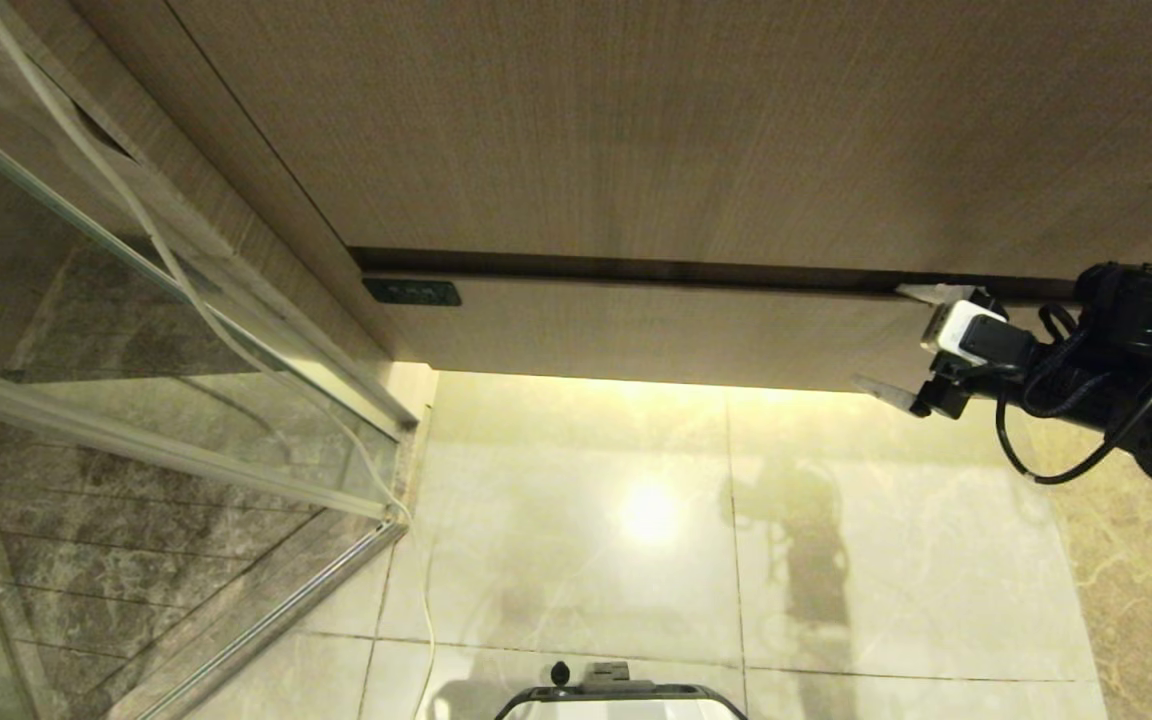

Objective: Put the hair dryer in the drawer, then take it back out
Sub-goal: Pull open the drawer

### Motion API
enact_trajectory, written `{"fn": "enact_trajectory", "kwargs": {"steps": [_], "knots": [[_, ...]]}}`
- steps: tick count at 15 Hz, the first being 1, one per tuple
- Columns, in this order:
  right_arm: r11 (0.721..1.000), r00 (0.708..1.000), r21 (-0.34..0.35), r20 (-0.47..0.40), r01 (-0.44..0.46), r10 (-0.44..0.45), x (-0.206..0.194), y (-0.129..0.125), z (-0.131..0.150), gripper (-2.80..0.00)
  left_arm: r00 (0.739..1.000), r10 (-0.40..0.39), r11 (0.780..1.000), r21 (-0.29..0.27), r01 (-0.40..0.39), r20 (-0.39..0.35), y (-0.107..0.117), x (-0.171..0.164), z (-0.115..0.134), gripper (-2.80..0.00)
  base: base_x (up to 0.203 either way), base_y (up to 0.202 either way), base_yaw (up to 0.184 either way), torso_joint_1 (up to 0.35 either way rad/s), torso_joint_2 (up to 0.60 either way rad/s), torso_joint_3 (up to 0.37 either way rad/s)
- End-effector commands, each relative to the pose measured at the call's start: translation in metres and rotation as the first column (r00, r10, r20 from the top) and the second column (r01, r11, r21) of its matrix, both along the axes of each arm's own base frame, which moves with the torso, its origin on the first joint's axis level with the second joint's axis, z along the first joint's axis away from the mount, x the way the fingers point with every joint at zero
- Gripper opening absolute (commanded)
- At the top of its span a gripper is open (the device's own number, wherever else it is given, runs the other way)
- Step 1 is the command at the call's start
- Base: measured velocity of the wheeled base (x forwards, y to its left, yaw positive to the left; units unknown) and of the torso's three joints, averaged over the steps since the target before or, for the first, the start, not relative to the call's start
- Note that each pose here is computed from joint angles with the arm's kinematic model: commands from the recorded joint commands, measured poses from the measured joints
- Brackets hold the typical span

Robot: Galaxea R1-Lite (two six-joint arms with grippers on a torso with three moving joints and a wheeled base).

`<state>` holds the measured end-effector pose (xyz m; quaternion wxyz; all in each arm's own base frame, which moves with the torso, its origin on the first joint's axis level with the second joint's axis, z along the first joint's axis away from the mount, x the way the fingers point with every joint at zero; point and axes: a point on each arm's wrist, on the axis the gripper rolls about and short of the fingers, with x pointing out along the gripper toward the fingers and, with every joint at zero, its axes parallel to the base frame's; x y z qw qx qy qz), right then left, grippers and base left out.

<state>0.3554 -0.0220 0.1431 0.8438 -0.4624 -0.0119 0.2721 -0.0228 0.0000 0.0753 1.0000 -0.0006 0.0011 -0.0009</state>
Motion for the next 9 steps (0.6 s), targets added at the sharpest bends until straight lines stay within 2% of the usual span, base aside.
{"fn": "enact_trajectory", "kwargs": {"steps": [1, 9], "knots": [[1.000, 1.000, -0.003, -0.007, -0.006, 0.006, -0.0011, 0.0007, -0.0005, 0.00, 1.000, 0.000, 1.000, 0.000, 0.000, 0.001, 0.0000, 0.0000, 0.0000, -2.80, 0.000, 0.000, 0.000, 0.000, 0.00, 0.000], [1.000, 0.999, -0.001, -0.037, -0.008, 0.008, -0.0068, 0.0013, -0.0040, 0.00, 1.000, 0.000, 1.000, 0.000, 0.000, 0.001, 0.0000, 0.0000, 0.0000, -2.80, 0.000, 0.000, 0.000, 0.000, 0.00, 0.000]]}}
